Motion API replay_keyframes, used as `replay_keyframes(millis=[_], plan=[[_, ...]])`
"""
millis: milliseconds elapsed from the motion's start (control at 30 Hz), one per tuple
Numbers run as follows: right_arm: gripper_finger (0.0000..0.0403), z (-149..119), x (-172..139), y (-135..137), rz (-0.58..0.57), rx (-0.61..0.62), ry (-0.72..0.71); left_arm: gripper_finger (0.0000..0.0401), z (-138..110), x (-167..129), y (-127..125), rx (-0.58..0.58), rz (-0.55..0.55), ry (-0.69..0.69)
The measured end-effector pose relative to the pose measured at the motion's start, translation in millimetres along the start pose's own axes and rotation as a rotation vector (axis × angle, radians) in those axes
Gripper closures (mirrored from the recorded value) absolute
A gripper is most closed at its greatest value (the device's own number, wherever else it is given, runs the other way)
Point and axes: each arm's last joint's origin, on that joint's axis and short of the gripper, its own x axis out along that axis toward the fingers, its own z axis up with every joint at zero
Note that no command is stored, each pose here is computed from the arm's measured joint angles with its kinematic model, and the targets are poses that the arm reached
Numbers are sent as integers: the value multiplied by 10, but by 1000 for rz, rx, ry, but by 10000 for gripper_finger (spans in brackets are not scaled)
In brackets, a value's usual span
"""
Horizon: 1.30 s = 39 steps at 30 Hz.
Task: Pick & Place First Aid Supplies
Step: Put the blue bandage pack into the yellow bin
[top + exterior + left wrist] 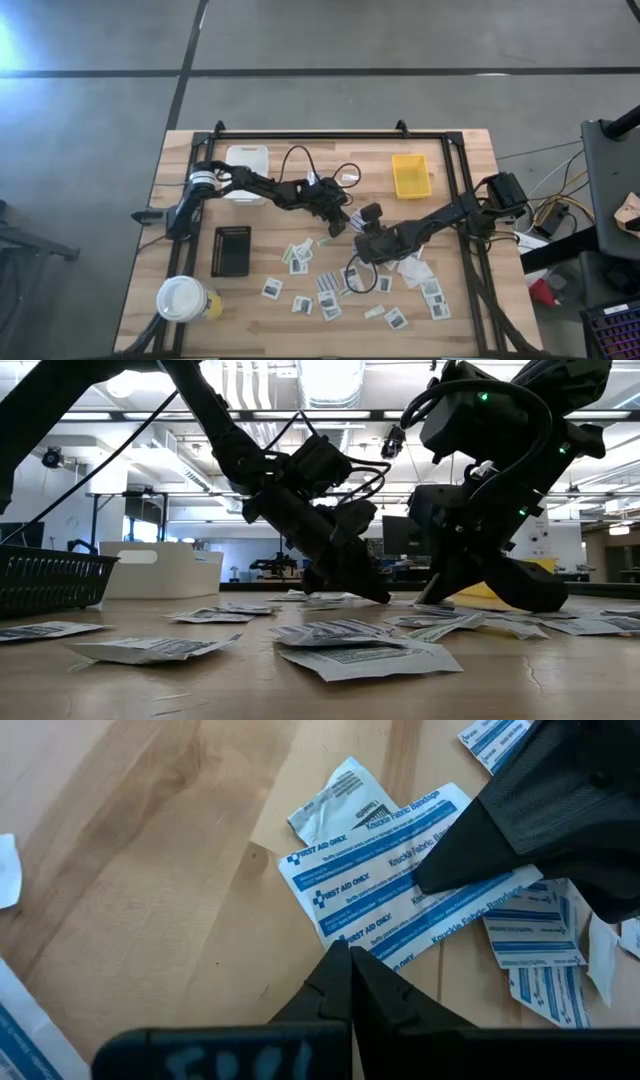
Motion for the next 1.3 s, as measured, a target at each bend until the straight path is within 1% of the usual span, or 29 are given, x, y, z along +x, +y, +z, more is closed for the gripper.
replay_keyframes(millis=[167, 333, 633, 767, 867, 1033, 1233, 1300], plan=[[394, 4, -7, 6, 3, 16, -3, 399, 31, -47, -32, 10, -5, -4], [394, 11, -33, 25, 5, 13, -11, 387, 62, -82, -54, 18, -9, -16], [394, 25, -143, -30, -3, 56, -38, 337, 96, -104, -64, 74, 5, -42], [394, -4, -227, -72, -2, 74, -28, 323, 130, -139, -78, 81, 2, -53], [394, -32, -311, -121, 0, 98, -23, 321, 175, -193, -104, 106, -19, -63], [394, -98, -474, -232, 0, 154, -15, 321, 229, -310, -152, 109, -14, -49], [394, -154, -683, -379, -6, 223, -52, 320, 243, -400, -180, 132, -3, -17], [394, -188, -761, -437, -30, 247, -60, 320, 243, -419, -185, 137, 0, -8]])
